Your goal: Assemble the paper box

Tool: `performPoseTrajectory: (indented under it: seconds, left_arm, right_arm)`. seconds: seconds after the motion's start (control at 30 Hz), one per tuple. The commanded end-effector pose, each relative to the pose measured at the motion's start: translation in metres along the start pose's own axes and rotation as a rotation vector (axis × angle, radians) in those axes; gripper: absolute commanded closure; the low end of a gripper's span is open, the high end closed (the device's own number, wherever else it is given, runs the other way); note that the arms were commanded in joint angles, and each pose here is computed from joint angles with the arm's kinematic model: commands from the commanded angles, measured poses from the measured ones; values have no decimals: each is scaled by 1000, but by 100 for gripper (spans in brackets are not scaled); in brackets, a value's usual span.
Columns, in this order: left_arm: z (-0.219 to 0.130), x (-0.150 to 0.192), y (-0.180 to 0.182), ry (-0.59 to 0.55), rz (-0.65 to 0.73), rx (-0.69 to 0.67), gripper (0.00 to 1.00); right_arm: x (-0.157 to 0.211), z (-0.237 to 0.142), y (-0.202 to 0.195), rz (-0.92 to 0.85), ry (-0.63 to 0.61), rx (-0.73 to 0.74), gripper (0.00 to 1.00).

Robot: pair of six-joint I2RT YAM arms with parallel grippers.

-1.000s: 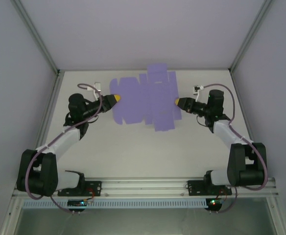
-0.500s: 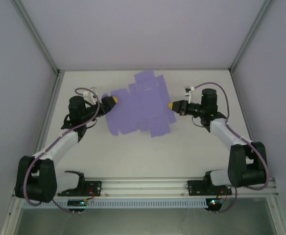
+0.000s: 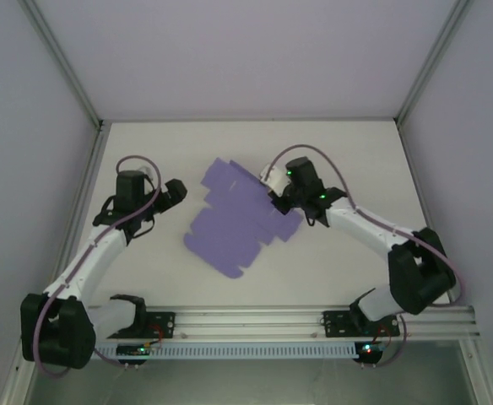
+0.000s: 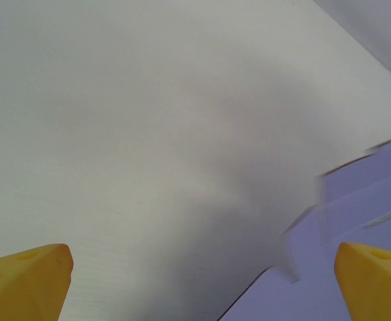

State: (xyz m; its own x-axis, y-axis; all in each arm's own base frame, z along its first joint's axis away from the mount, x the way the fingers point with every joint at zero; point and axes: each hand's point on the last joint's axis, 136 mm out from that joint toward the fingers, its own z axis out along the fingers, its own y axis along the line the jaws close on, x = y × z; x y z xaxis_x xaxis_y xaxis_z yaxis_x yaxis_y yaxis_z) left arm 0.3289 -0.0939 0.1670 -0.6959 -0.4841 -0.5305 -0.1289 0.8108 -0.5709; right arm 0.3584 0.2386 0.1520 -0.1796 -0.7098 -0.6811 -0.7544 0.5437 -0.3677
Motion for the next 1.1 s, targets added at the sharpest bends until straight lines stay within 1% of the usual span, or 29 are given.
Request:
performPoseTrajectory:
  seconds: [0.0, 0.07, 0.13, 0.2, 0.3, 0.47, 0.6, 0.77, 0.8, 0.87, 1.07]
  left_arm:
    - [-7, -7, -60, 68, 27, 270, 0]
    - [-10, -11, -87, 84, 22, 400, 0]
    - [-7, -13, -105, 106, 3, 475, 0]
    - [-1, -13, -120, 135, 4, 519, 0]
    - [14, -15, -132, 169, 2, 522, 1]
    - [45, -16, -140, 239, -7, 516, 0]
    - [66, -16, -142, 285, -36, 523, 0]
    - [81, -10, -138, 323, -69, 522, 1]
    - [84, -8, -135, 330, -71, 512, 3]
    - [91, -5, -127, 340, -76, 478, 12]
    - [106, 2, -107, 358, -68, 364, 46]
  right_arm:
    - [-12, 18, -42, -327, 50, 276, 100]
    - [-23, 27, -39, -419, -4, 334, 100]
    - [-32, 30, -36, -457, -60, 365, 100]
    - [-34, 33, -30, -466, -65, 343, 100]
    - [-26, 37, -15, -482, -52, 292, 100]
    - [-24, 32, 3, -475, -95, 206, 100]
    - [-25, 30, 4, -470, -115, 216, 100]
    - [-25, 29, -2, -442, -125, 219, 100]
    - [-26, 28, -2, -442, -131, 219, 100]
    - [-29, 25, -2, -443, -147, 223, 100]
    - [-32, 20, -1, -430, -167, 212, 100]
